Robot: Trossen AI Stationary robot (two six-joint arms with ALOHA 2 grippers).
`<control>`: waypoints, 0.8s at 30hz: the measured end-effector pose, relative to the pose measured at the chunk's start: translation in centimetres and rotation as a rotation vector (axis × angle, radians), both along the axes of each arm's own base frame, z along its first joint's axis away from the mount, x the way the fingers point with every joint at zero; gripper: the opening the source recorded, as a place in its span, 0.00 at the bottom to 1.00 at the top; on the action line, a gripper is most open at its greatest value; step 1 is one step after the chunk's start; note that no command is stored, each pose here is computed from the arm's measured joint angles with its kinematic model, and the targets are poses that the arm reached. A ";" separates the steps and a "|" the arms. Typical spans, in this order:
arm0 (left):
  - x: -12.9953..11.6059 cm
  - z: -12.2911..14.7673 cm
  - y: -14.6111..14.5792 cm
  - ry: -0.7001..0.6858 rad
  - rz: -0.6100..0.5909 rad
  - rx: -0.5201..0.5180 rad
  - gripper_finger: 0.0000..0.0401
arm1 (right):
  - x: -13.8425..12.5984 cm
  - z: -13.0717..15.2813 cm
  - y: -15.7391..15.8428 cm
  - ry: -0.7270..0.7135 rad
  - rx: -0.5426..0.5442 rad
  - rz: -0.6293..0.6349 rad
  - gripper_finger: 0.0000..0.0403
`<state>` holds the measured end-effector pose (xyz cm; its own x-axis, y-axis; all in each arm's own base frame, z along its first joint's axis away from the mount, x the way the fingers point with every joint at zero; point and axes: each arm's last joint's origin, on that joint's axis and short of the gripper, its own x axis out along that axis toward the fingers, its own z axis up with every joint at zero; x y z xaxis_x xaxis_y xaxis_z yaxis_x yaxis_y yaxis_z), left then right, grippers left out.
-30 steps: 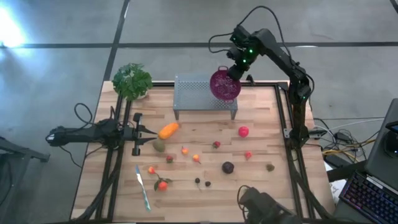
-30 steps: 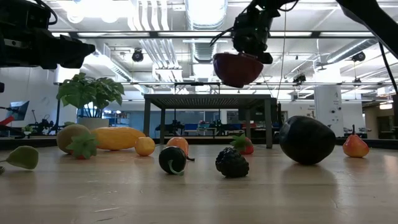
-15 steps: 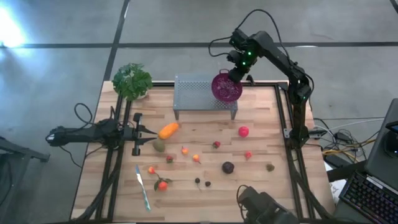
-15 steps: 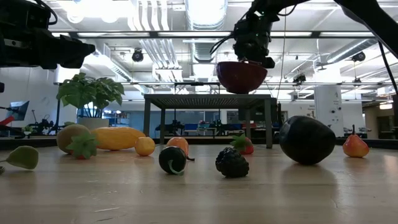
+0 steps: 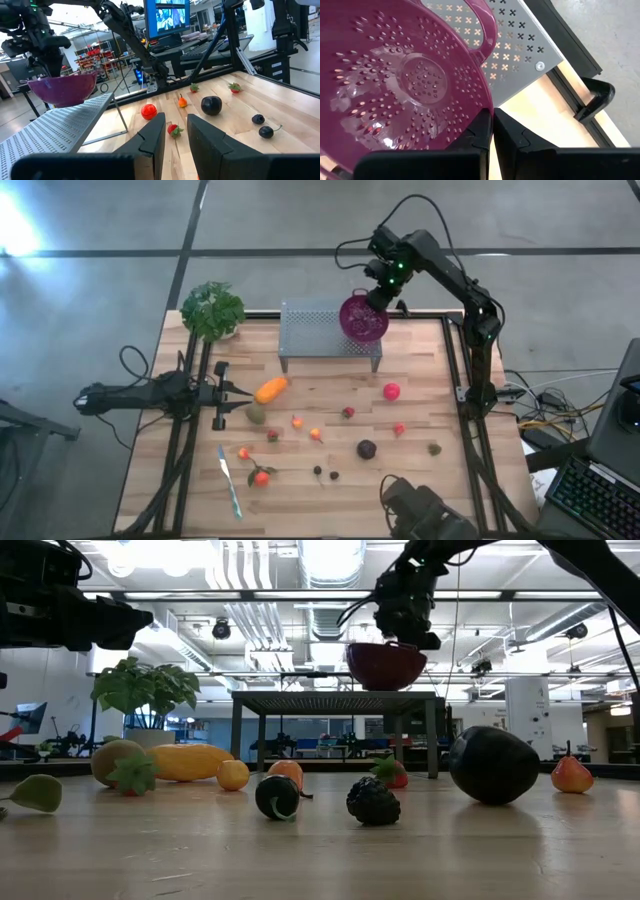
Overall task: Pick & Place Fruit
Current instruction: Put the violet strainer bowl on the shelf
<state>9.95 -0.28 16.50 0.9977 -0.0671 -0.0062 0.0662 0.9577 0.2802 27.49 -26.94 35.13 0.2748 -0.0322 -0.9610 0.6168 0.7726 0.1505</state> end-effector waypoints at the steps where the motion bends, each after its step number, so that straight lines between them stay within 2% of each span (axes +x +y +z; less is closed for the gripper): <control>1: 0.0 0.0 0.0 0.000 0.000 0.000 0.22 | 0.0 0.0 0.0 0.000 -0.001 0.000 0.02; 24: 0.0 0.0 0.0 0.000 0.000 0.000 0.22 | 0.2 -1.1 -0.2 0.013 0.015 -0.007 0.02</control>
